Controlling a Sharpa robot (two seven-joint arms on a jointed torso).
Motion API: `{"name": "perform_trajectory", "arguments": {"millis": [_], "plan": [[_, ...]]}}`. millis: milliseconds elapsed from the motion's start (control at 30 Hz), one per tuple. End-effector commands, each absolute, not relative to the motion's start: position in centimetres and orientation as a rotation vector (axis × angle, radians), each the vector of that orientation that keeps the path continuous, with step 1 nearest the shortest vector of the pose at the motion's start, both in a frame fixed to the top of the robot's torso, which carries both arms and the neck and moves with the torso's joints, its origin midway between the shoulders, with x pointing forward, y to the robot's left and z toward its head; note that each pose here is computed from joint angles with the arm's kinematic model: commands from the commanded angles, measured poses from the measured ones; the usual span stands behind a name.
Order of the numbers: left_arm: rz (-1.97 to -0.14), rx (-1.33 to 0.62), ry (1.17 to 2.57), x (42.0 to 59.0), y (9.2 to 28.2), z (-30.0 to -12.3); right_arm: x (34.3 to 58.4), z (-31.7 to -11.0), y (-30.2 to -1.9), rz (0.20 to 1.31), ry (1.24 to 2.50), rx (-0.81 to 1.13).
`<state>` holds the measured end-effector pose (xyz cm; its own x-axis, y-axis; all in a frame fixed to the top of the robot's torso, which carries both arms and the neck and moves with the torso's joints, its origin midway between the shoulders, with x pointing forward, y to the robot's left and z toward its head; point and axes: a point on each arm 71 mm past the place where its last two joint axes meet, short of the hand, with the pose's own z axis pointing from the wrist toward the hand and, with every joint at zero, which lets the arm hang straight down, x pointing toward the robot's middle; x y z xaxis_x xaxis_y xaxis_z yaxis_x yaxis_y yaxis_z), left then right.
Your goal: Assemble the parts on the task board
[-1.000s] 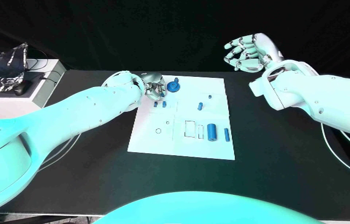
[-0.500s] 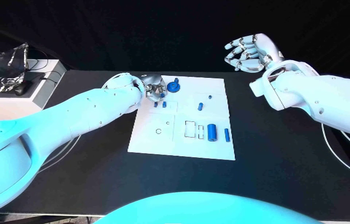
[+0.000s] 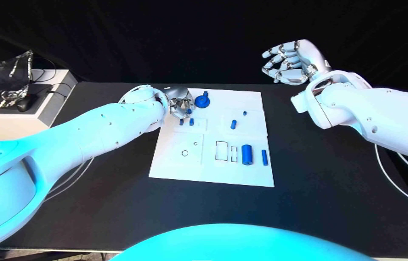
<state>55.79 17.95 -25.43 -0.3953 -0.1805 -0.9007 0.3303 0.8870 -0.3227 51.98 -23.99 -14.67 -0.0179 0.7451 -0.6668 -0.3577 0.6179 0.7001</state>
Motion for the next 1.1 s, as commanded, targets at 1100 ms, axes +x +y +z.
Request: {"name": "perform_trajectory", "arguments": {"millis": [1100], "plan": [[-0.912,-0.562,1.697,56.7,26.3,-21.7,52.3,-16.3,-24.1,0.786,1.553,0.192]]}}
